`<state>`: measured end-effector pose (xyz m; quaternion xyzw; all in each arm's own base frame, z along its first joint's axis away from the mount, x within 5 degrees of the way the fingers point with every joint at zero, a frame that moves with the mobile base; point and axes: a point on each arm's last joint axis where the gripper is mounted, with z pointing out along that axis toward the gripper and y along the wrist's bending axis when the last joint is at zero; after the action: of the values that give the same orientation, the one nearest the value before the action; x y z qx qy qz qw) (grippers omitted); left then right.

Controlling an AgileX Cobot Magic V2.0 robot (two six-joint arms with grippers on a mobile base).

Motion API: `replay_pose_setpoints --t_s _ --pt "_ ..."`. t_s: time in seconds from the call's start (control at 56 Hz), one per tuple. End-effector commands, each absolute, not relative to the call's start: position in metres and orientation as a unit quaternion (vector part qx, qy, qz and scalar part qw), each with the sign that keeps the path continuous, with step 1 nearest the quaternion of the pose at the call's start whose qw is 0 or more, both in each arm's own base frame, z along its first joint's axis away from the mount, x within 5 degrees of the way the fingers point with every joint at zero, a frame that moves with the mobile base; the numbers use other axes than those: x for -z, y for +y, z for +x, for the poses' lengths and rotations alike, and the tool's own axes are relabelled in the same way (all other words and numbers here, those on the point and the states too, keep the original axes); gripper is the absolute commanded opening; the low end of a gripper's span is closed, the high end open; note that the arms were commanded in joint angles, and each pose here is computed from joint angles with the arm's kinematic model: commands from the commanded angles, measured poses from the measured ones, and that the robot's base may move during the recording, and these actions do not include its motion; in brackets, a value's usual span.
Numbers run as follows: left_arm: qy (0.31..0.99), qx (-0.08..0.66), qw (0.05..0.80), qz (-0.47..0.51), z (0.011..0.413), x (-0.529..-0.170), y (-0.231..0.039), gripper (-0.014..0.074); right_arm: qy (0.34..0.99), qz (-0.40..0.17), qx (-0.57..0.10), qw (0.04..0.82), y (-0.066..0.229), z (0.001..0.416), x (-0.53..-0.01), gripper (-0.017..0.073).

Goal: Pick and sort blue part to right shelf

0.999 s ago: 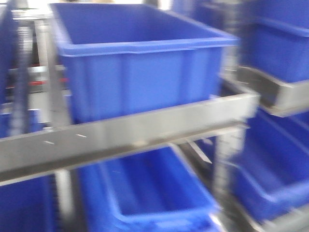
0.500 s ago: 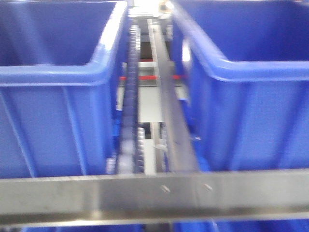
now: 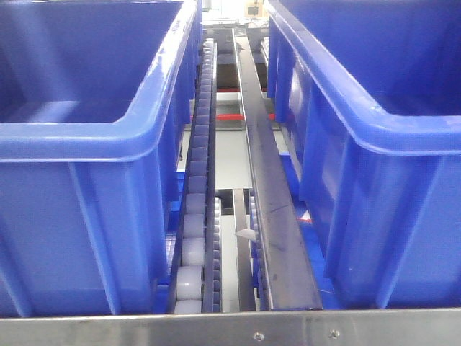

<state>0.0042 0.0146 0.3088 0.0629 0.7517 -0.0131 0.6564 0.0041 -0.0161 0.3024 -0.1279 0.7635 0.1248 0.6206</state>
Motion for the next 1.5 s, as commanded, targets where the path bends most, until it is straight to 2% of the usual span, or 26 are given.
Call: replay_pose_setpoints --t_s 0.0,0.928,1.124,1.231,1.339,1.481 --pt "0.718 0.023 0.693 0.063 0.004 -0.324 0.014 0.0335 0.725 -0.128 -0.129 0.664 -0.018 0.001 -0.318 0.0258" --pt "0.714 0.023 0.697 0.063 0.004 -0.325 0.013 0.0335 0.725 -0.128 -0.129 0.664 -0.018 0.001 -0.318 0.0258" --pt "0.692 0.027 0.718 0.068 0.008 -0.350 0.011 0.0335 0.725 -0.128 -0.129 0.664 -0.018 0.001 -0.318 0.0258" --pt "0.722 0.022 0.688 0.069 0.026 -0.376 0.007 0.0335 0.725 -0.128 -0.129 0.664 -0.018 0.001 -0.318 0.0258" --pt "0.768 0.034 0.635 0.069 0.061 -0.402 -0.005 0.0335 0.725 -0.128 -0.129 0.665 -0.018 0.001 -0.318 0.0258" --pt "0.818 0.052 0.569 0.072 0.117 -0.412 -0.025 0.0335 0.725 -0.128 -0.129 0.665 -0.018 0.001 -0.318 0.0258"
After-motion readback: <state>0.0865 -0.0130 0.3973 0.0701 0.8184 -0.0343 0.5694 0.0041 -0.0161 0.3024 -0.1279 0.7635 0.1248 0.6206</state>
